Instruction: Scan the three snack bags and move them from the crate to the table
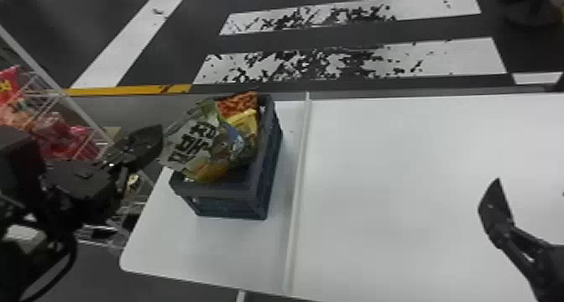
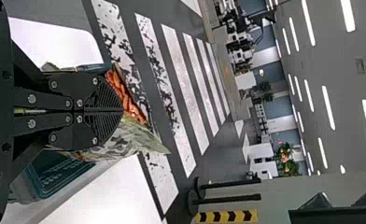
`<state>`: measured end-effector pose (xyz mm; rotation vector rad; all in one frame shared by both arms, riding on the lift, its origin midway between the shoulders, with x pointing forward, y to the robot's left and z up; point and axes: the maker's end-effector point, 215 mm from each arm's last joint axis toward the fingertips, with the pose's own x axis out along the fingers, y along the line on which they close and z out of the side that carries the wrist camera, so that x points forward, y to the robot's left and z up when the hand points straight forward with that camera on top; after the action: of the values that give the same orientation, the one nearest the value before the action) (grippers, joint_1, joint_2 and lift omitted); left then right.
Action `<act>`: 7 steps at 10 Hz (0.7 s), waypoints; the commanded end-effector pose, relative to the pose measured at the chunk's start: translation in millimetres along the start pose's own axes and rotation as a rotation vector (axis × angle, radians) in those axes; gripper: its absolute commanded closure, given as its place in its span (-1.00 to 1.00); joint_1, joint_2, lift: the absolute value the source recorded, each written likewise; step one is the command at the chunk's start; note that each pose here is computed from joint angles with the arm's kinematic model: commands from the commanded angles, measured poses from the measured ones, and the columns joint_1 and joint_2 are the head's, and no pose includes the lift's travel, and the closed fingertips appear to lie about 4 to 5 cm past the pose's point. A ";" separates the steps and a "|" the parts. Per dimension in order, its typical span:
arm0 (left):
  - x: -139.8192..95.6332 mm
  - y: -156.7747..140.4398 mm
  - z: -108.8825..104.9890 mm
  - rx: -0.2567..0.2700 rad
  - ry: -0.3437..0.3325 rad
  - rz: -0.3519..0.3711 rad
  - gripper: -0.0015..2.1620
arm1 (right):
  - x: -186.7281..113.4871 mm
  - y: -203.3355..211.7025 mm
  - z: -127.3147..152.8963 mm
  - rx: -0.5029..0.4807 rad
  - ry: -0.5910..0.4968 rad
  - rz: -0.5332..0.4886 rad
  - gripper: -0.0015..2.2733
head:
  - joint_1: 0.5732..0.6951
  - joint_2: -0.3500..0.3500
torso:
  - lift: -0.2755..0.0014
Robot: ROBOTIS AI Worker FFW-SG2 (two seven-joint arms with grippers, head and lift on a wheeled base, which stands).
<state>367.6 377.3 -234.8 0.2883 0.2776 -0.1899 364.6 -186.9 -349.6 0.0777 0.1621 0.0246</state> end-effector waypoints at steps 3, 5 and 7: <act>-9.9 5.4 33.6 -0.152 -0.031 0.009 0.94 | -0.7 7.1 5.5 0.008 -0.014 0.008 -0.89 | 1.00 0.86 | 0.54; -12.5 -12.7 61.3 -0.212 -0.111 -0.039 0.94 | -1.5 8.6 5.7 0.005 -0.015 0.008 -0.89 | 1.00 0.84 | 0.54; -15.4 -28.8 76.2 -0.268 -0.160 -0.103 0.94 | -2.4 7.7 6.6 0.000 -0.020 0.005 -0.89 | 1.00 0.72 | 0.54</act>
<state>365.5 332.8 -171.1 0.0100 0.1679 -0.2605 363.3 -179.6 -342.2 0.0817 0.1428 0.0289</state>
